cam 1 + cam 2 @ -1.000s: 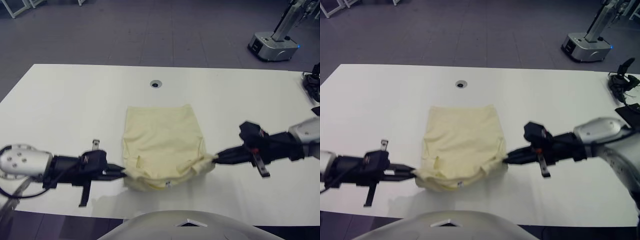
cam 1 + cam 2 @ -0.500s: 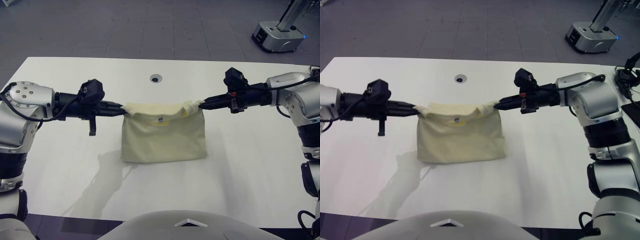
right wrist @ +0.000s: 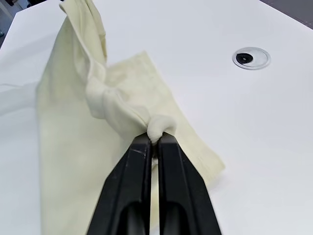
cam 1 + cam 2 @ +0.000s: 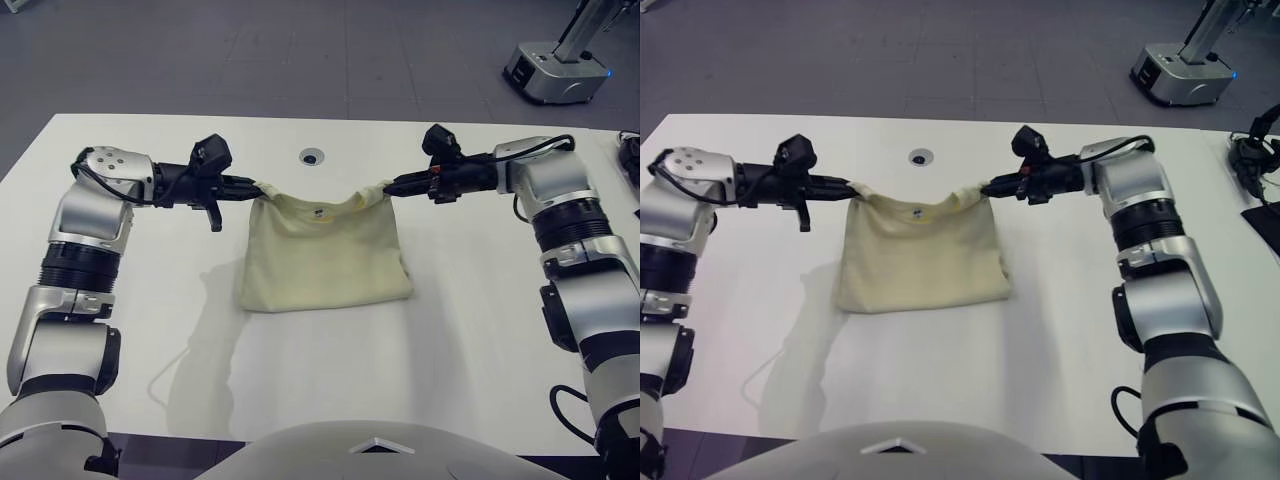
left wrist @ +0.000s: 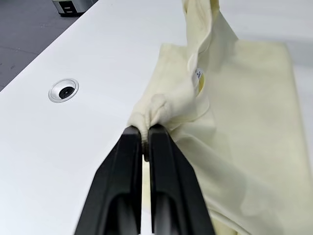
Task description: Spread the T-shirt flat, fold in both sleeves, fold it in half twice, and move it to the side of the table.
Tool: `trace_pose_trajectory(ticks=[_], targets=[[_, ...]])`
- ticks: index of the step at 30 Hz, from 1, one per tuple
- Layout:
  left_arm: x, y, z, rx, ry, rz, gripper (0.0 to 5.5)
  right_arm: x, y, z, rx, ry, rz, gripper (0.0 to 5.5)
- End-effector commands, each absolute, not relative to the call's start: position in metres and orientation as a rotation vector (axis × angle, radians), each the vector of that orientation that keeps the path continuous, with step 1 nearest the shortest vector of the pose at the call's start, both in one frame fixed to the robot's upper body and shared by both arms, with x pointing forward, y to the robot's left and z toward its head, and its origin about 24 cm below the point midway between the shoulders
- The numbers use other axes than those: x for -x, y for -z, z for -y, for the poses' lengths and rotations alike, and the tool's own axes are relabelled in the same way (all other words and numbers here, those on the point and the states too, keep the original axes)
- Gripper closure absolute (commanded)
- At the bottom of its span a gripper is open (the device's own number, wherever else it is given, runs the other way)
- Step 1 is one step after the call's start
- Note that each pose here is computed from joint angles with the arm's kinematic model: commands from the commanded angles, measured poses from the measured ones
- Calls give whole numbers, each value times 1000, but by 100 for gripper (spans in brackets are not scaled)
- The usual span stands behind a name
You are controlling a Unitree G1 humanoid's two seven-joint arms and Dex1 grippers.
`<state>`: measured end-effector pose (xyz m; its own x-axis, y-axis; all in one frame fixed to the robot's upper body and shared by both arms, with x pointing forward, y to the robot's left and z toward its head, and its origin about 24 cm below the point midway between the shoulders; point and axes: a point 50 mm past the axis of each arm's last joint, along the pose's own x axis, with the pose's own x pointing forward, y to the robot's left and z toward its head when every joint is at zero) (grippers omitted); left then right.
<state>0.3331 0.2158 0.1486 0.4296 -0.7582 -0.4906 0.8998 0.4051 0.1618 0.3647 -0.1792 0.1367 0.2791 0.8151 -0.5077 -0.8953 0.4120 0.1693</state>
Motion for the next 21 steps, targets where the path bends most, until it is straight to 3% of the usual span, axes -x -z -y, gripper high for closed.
trace_pose_trajectory(ticks=[1,6,7,13,17,21], targets=[[-347,-134,-208,-443,1024,-388,550,-369,-116,176,175,-1104,-616,550],[-364,-110,-198,-450,915,-423,550,-372,-97,176,171,-1006,-628,550],[-367,-105,-197,-449,889,-440,514,-374,-94,176,199,-960,-621,550],[-378,-113,-216,-451,648,-366,403,-388,-101,179,230,-744,-462,426],[-365,-140,-237,-581,533,-240,330,-390,-112,183,353,-708,-349,356],[-325,-159,-225,-690,618,-175,263,-388,-118,173,582,-772,-246,291]])
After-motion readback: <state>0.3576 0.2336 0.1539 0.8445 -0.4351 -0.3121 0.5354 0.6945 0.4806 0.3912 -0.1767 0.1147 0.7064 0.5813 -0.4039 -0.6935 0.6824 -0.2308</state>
